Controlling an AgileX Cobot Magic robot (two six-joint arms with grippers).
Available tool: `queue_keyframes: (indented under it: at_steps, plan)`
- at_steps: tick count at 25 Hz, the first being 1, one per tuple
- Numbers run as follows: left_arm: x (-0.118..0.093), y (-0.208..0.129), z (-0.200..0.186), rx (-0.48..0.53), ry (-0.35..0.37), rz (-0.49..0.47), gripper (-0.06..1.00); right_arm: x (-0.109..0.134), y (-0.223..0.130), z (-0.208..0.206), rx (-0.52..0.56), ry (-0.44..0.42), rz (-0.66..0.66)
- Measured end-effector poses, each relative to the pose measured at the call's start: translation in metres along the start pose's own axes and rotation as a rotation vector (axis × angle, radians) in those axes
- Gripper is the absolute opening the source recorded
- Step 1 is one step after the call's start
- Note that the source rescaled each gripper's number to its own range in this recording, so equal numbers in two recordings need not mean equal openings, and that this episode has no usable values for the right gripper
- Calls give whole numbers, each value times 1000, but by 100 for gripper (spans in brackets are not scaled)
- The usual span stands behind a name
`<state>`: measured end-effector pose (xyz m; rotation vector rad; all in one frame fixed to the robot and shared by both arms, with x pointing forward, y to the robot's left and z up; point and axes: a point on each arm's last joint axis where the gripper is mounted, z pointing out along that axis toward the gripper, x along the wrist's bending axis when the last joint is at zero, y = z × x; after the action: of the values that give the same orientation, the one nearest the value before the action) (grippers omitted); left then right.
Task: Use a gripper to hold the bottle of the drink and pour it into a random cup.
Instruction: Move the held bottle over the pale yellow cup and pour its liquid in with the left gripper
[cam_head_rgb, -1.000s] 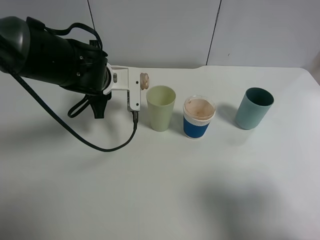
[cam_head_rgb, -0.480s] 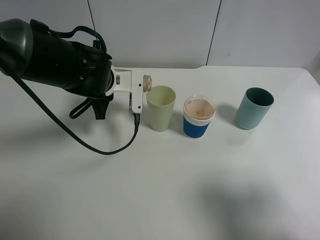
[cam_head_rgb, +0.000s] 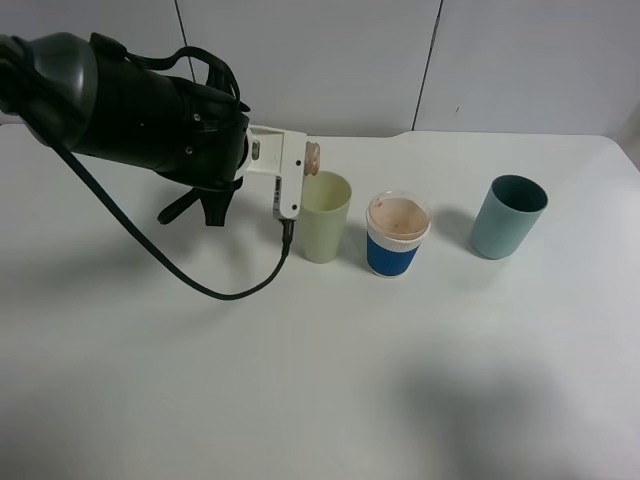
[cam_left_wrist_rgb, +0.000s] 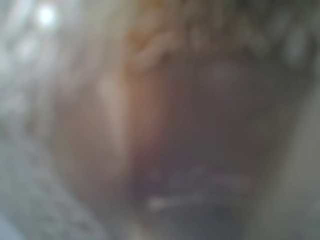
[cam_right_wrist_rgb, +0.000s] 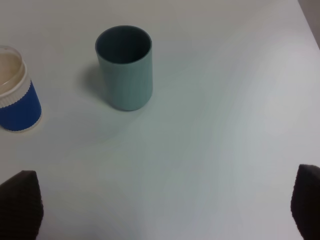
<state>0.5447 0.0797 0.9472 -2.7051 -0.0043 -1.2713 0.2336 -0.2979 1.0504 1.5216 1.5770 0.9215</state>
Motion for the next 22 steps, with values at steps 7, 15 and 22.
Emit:
queue_keyframes:
  at_steps: [7, 15, 22]
  plan:
    - [1, 0, 1, 14, 13, 35, 1, -1, 0, 0, 0, -7, -3]
    - [3, 0, 1, 19, 36, 66, 1, -1, 0, 0, 0, -7, 1]
    - [5, -1, 1, 33, 56, 84, 1, -1, 0, 0, 0, -7, 2]
